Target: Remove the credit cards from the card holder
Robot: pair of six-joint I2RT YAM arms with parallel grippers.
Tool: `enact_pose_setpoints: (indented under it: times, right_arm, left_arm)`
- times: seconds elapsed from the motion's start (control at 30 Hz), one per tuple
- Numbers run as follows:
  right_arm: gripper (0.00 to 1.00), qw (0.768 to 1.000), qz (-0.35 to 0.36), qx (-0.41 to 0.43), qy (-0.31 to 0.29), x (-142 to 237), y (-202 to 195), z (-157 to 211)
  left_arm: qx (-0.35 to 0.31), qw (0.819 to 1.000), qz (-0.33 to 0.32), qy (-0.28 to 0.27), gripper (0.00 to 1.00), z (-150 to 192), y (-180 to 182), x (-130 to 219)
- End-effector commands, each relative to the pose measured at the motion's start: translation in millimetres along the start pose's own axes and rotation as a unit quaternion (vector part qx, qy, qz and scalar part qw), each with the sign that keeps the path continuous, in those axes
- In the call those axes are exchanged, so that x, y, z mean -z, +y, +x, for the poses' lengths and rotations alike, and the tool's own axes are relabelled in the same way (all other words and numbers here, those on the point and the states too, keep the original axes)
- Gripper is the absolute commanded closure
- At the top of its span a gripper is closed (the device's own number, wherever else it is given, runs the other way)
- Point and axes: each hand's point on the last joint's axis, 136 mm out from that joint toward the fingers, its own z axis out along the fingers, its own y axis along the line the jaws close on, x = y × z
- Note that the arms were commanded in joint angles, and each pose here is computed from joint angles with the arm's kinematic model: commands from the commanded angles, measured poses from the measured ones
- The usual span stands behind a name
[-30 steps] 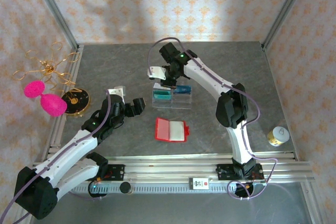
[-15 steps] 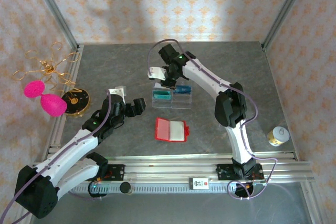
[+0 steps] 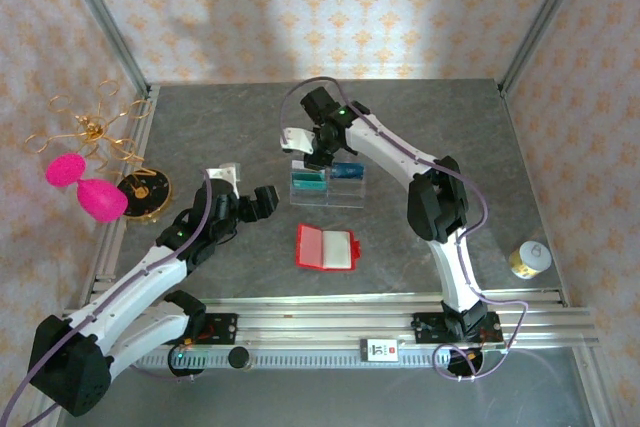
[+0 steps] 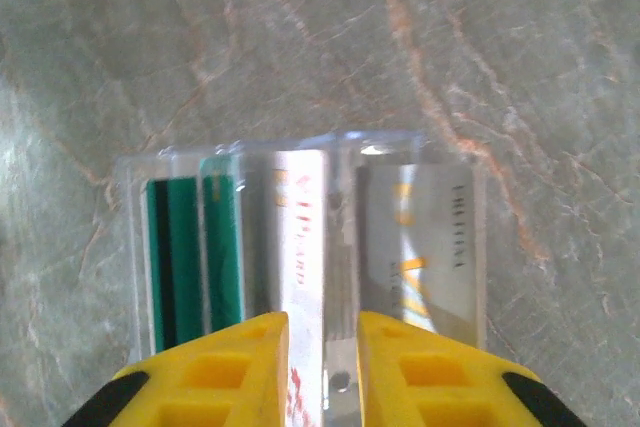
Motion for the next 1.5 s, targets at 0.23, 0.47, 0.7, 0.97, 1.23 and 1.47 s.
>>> enact_pose_setpoints:
  times: [0.23,0.47,0.7,0.97,1.23,1.47]
  right_arm:
    - [0.66,0.985,0.065,-0.078,-0.141,53,-34,-69]
    - [0.62,0.918,0.086,-0.233,-0.309,110,-31,-94]
    - [0.44,0.779,0.178,-0.454,-0.394,156,-17,-24]
    - [0.00,0.633,0.366,-0.584,-0.353,199,-11,103]
    - [0.00,0.535,0.460,-0.633,-0.319,219,-11,179]
    - [0.00,0.494,0.476,-0.661,-0.304,227,-16,219]
  left_arm:
    - [0.027,0.999,0.017,-0.013,0.01,-2,-2,-3]
    - [0.066,0.996,0.044,-0.045,0.01,-9,-8,-3]
    - [0.078,0.992,0.015,-0.103,0.01,-16,12,-8]
    - [0.066,0.960,-0.104,-0.250,0.01,-73,49,5]
    - [0.001,0.932,-0.243,-0.271,0.01,-124,93,-13]
    - [-0.037,0.914,-0.290,-0.281,0.01,-127,152,-1]
